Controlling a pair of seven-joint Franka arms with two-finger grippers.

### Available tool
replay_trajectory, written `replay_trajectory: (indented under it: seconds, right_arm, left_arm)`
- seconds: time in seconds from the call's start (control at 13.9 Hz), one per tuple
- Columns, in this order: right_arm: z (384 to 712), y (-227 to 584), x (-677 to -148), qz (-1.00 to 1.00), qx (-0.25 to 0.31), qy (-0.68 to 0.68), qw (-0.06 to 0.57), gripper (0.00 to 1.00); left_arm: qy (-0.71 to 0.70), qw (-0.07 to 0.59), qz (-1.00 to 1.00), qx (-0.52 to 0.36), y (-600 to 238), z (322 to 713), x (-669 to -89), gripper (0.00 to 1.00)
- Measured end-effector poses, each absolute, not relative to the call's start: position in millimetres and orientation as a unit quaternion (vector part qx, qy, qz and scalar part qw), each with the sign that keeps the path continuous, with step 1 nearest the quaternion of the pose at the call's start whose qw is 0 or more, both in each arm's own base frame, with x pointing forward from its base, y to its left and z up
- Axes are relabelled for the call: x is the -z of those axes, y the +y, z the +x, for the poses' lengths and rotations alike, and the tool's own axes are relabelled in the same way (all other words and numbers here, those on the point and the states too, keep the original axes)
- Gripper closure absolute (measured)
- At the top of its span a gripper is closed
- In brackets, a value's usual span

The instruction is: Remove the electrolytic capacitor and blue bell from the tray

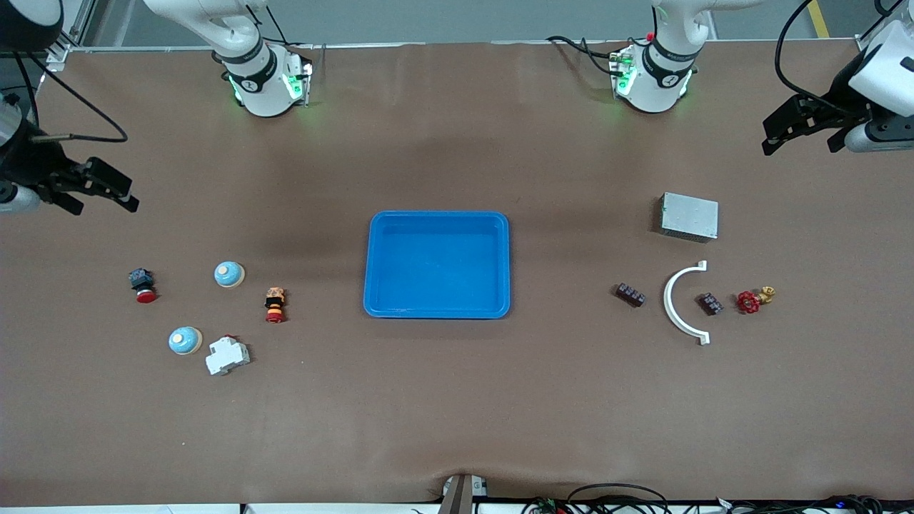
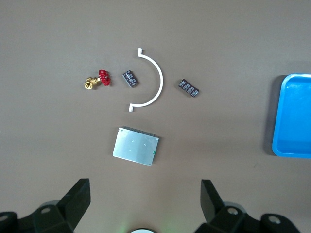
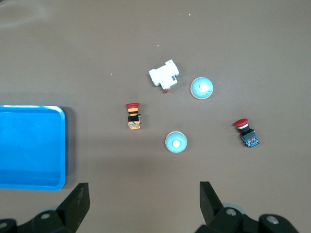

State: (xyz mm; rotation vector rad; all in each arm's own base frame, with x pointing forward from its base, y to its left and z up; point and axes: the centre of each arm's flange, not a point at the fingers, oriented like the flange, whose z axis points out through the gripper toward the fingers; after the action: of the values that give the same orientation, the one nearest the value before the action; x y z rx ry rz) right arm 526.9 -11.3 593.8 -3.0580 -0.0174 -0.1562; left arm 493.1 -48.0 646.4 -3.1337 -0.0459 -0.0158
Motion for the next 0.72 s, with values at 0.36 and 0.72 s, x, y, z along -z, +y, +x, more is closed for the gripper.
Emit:
replay_trajectory:
  seconds: [0.36,0.72]
  right_arm:
    - [507.9,-2.2,-661.9,-0.999,0.017,-0.011,0.026,0.00]
    - [530.5,-6.0,-639.2,-1.000,-0.002,-0.003,0.014,0.00]
  left_arm:
    - [-0.016,0.003,-1.000,0.006,-46.6,493.0,-646.8,0.00]
    - [-0.016,0.003,-1.000,0.011,-46.1,493.0,-651.7,0.00]
